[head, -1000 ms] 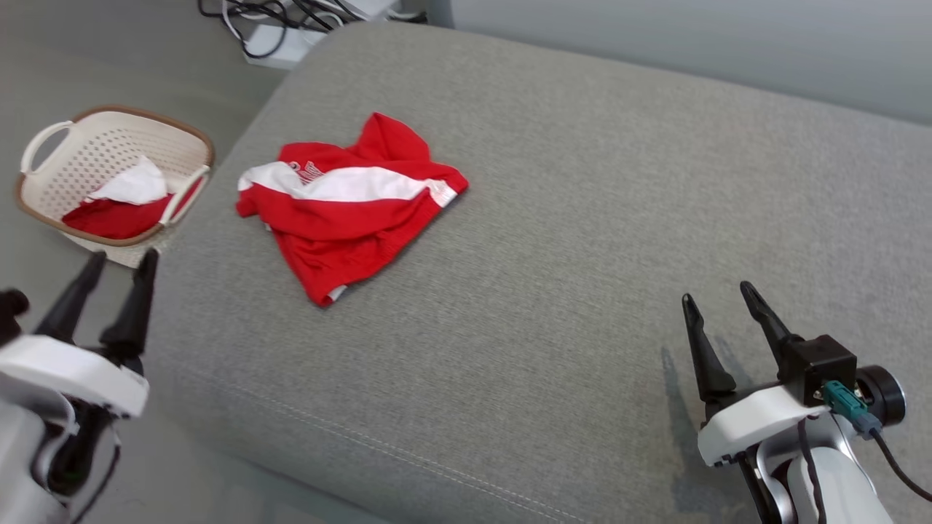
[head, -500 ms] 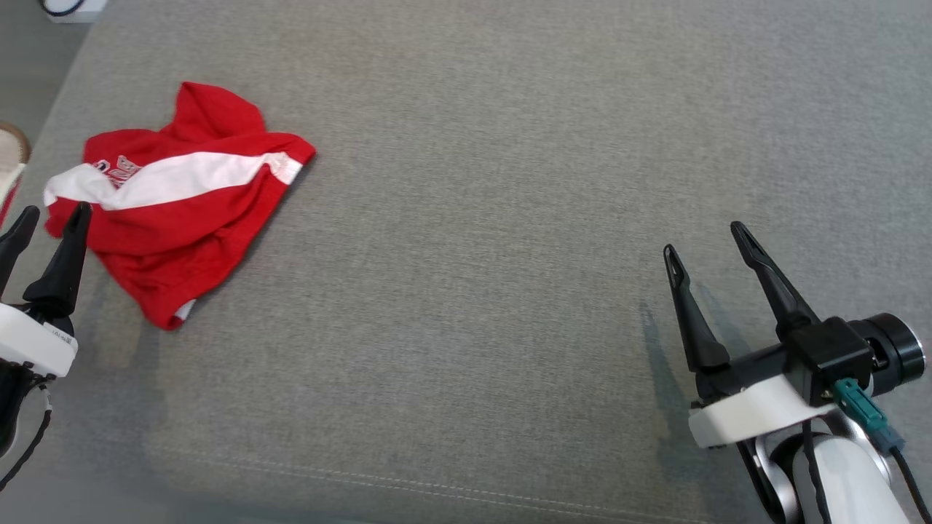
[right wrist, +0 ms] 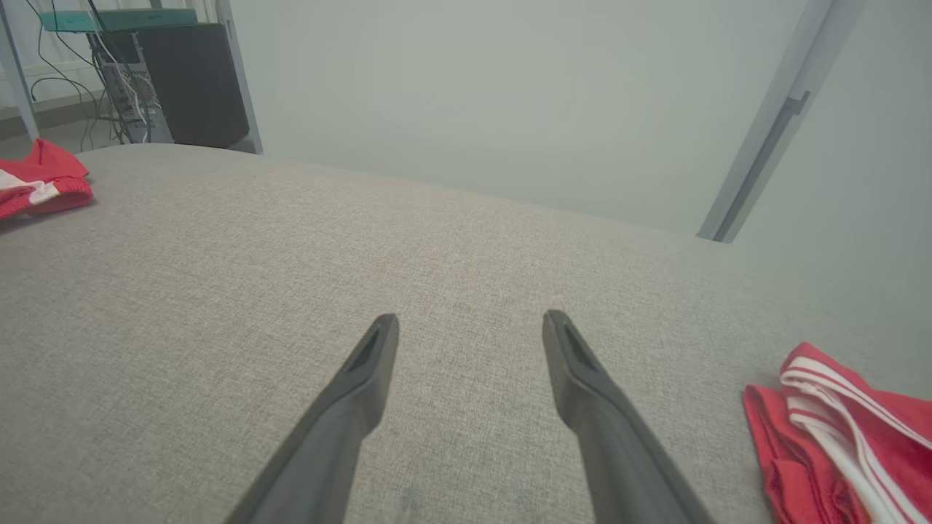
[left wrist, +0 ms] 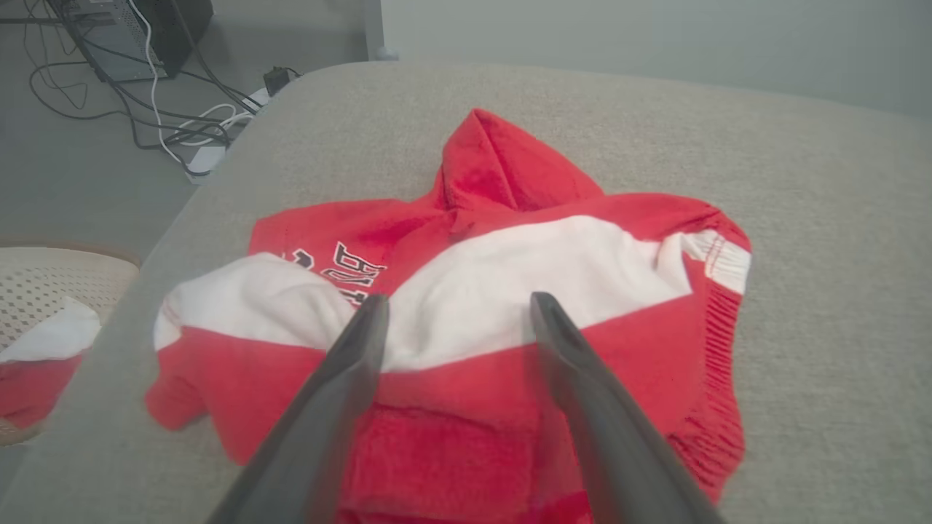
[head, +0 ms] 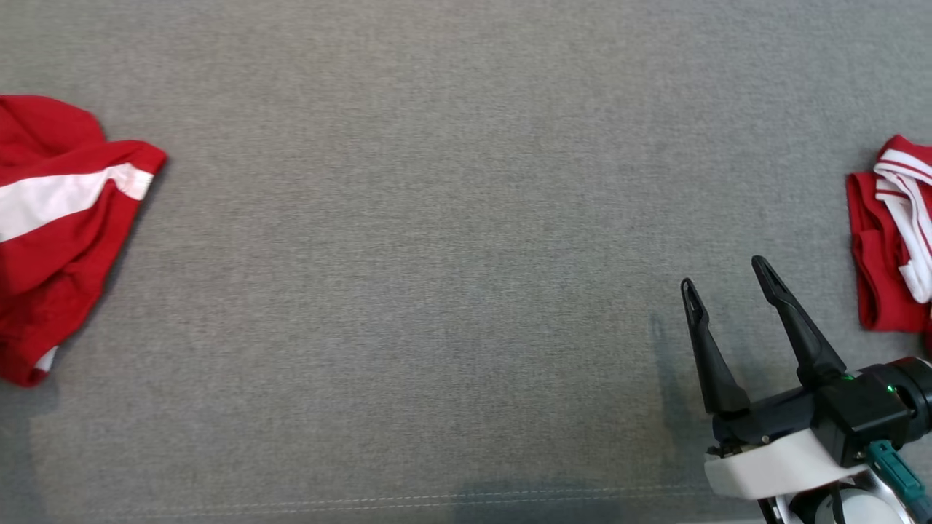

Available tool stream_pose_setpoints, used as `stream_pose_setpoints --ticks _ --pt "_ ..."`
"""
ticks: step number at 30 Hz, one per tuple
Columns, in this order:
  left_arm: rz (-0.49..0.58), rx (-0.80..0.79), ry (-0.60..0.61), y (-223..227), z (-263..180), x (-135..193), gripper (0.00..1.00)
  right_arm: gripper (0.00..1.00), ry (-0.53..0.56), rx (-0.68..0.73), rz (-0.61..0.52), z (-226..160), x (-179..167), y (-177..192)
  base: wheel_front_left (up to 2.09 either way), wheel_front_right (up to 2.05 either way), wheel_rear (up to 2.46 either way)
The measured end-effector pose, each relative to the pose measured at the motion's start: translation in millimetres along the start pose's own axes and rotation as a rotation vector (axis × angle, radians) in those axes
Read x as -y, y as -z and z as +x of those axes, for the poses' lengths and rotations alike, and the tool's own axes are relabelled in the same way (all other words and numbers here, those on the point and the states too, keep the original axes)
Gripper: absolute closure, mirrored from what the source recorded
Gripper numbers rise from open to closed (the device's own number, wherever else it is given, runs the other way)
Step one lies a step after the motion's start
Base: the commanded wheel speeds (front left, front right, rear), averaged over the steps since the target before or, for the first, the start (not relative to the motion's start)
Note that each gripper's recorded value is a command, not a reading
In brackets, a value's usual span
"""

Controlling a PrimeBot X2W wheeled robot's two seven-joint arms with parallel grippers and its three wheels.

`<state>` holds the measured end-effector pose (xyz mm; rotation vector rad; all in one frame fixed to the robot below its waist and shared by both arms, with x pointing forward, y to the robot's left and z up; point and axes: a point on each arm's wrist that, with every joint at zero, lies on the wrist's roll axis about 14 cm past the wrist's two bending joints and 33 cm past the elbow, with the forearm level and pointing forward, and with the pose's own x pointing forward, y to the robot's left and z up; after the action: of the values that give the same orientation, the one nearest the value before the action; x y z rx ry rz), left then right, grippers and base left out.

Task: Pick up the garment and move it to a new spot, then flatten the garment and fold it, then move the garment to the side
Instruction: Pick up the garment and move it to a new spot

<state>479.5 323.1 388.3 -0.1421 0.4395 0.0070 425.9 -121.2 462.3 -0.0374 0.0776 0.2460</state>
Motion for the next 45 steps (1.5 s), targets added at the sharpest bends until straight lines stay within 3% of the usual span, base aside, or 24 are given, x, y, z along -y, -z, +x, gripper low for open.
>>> stream_pose_setpoints --ticks 5,8,10,14,20,27,32,45 --pt "-0.049 -0.101 0.05 40.6 14.7 24.9 0.0 0.0 0.057 -0.033 0.013 -17.9 14.1 12.0 0.0 0.0 0.0" --pt "-0.059 -0.126 0.042 46.6 18.1 22.2 0.01 0.0 0.075 -0.033 0.016 -22.2 18.6 13.0 0.0 0.0 0.0" --pt "-0.065 -0.132 0.044 47.9 19.9 23.1 1.0 0.0 0.086 -0.025 0.025 -25.3 21.3 11.9 0.0 0.0 0.0" --pt "-0.074 -0.116 0.079 39.7 20.9 33.9 1.0 0.0 0.098 -0.006 0.044 -29.1 23.1 9.3 0.0 0.0 0.0" --pt "-0.121 -0.021 0.225 9.2 21.2 85.5 1.0 0.0 0.102 0.004 0.093 -32.3 21.6 12.9 0.0 0.0 0.0" --pt "-0.092 0.111 0.345 -33.0 20.5 124.7 1.0 0.0 0.11 -0.001 0.134 -37.7 20.5 18.4 0.0 0.0 0.0" --pt "-0.059 0.162 0.491 -41.7 14.8 179.9 1.0 0.0 0.143 0.008 0.152 -45.9 27.9 16.4 0.0 0.0 0.0" --pt "0.006 0.149 0.819 -14.8 -15.5 317.6 1.0 0.0 0.269 0.041 0.16 -91.7 49.6 -1.1 0.0 0.0 0.0"
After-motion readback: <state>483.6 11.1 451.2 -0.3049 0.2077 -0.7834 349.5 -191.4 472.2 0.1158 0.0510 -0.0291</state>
